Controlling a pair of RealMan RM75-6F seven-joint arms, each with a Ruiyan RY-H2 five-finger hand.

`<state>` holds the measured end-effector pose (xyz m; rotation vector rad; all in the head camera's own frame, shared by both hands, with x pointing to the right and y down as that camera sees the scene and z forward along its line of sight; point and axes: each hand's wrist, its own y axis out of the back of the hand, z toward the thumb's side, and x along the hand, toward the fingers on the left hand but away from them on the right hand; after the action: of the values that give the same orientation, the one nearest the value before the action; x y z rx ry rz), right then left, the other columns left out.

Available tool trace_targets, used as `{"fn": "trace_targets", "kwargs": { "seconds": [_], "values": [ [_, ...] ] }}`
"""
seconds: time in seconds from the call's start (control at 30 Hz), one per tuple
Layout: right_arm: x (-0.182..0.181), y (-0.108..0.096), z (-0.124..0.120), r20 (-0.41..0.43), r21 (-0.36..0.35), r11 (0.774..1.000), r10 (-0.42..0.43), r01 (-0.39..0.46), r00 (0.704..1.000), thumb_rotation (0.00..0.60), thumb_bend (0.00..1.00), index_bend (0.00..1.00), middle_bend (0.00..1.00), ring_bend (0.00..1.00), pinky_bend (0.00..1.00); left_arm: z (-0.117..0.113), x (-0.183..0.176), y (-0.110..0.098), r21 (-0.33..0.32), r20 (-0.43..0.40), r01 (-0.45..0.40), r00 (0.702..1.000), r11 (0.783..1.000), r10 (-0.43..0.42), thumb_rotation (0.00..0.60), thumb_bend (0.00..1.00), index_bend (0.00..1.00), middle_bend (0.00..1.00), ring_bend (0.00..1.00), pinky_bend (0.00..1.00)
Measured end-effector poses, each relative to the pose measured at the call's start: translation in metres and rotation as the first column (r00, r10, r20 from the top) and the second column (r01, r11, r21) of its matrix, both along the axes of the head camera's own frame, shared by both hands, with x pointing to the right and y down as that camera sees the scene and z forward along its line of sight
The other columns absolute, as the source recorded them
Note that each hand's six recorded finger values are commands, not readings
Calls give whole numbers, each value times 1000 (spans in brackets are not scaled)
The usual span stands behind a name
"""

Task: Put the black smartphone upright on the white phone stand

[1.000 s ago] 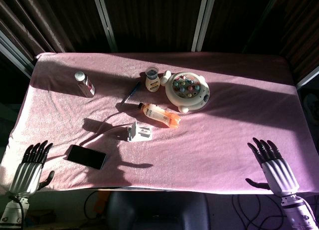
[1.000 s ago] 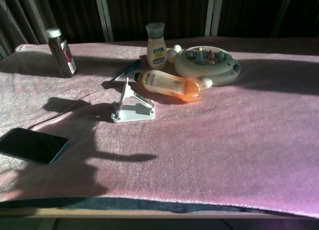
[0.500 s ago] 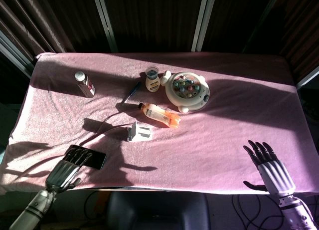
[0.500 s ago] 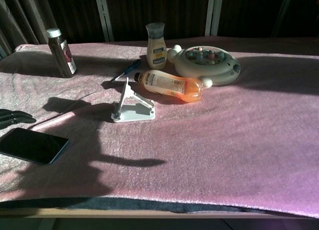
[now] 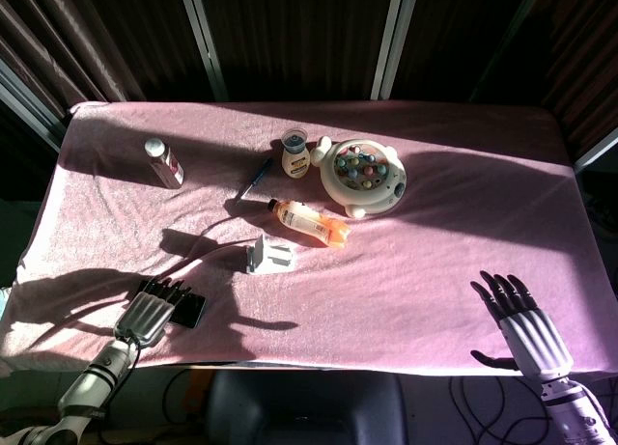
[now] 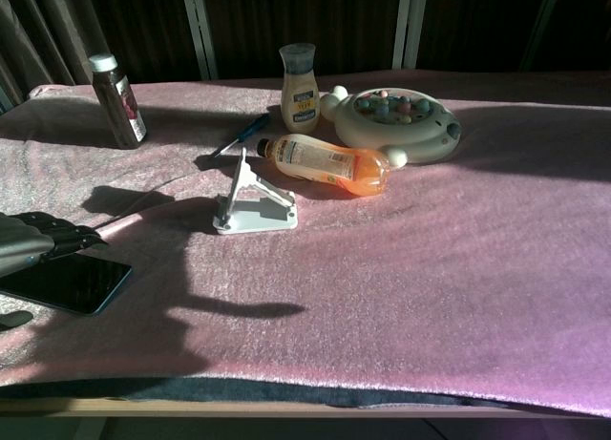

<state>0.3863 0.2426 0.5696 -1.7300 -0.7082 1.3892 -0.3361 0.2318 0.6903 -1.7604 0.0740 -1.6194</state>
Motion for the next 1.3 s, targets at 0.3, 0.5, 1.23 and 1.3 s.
{"fn": "trace_targets", "kwargs": {
  "seconds": [0.3,0.5,1.23,1.3],
  "values": [
    [1,0,-2,2,2,1000,0,0,1000,600,177,0,0,0,23,10,1,-4,-1,23,-5,1000,1000,5,600,345,166,133,0,0],
    [2,-1,-3,4,7,1000,6,-6,1000,600,177,0,0,0,23,16,-4,-4,-3,36,6,999,1000,-6,600,347,241,189,1,0],
    [2,-1,-4,7,6,1000,2,-2,1000,600,177,0,0,0,23,16,1,-13,48,-40,19,999,999,-17,600,377,866,1000,582,4],
    [2,-1,-4,8,6,1000,2,-2,1000,600,177,0,0,0,23,10,2,-18,83,-84,40,996,996,-33,600,379,869,1000,597,11]
  ]
}}
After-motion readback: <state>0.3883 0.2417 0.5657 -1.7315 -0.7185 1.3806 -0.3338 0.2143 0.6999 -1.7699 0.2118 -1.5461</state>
